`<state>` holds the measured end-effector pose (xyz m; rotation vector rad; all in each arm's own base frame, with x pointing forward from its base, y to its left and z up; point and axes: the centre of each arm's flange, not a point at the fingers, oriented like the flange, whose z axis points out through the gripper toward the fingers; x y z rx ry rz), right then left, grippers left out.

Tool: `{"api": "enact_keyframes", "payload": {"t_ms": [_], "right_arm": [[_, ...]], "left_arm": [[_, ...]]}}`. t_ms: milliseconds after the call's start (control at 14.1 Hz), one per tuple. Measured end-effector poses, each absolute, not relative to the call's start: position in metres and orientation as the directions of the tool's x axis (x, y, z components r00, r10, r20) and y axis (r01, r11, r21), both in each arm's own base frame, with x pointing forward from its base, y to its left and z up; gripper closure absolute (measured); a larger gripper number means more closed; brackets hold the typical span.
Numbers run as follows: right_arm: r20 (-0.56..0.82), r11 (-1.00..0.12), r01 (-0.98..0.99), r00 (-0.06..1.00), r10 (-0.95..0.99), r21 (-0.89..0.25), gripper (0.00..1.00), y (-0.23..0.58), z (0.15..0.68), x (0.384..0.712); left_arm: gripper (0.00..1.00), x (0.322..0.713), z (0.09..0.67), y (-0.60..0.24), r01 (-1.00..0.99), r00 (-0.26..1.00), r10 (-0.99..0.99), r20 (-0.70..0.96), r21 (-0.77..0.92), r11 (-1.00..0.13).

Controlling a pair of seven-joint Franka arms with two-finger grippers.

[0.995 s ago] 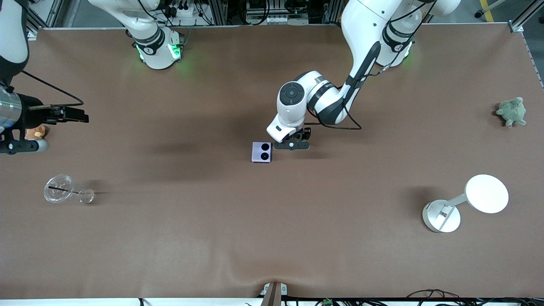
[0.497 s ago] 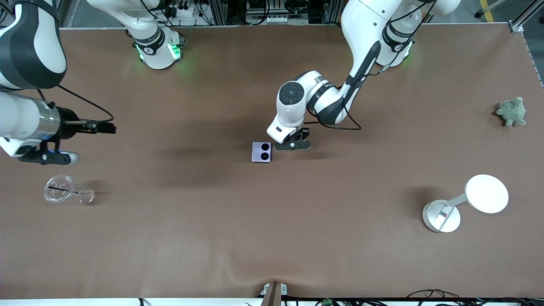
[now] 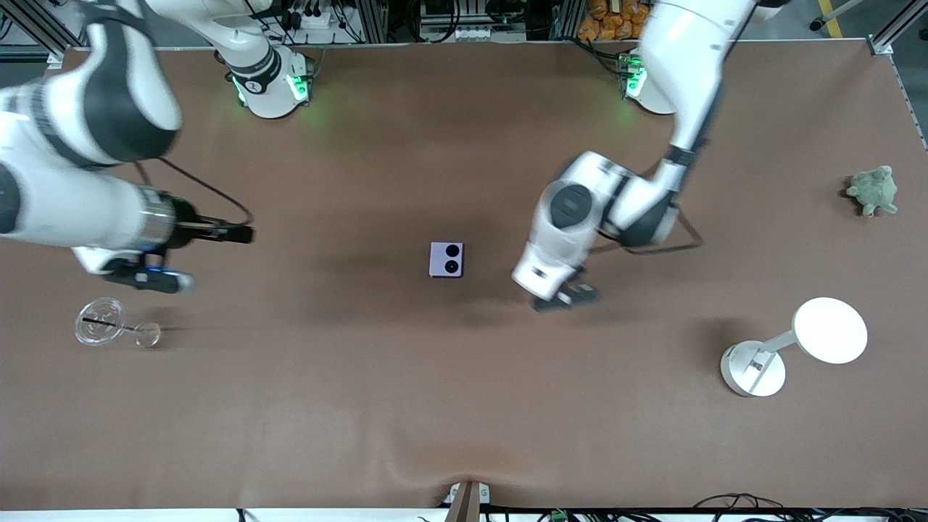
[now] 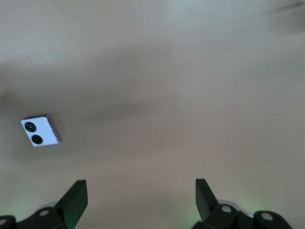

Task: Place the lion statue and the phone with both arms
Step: 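Carry the lion toward the lamp while the right gripper lowers onto the phone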

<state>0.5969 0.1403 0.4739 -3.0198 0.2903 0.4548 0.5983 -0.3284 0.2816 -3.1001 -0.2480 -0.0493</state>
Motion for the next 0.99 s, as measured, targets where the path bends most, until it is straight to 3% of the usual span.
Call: {"api": "enact_keyframes", "payload": {"t_ms": [426, 995], "right_arm": [[-0.279, -0.988, -0.133, 0.954, -0.106, -0.078, 0.00, 0.222, 0.386, 0.589], [-0.201, -0.985, -0.138, 0.973, -0.114, -0.108, 0.00, 0.354, 0.274, 0.559]], "left_arm": [[0.63, 0.695, 0.285, -0.175, 0.090, 0.994, 0.088, 0.071, -0.023, -0.996], [0.63, 0.727, 0.238, -0.105, -0.101, 0.994, -0.106, 0.039, -0.114, -0.988]]}}
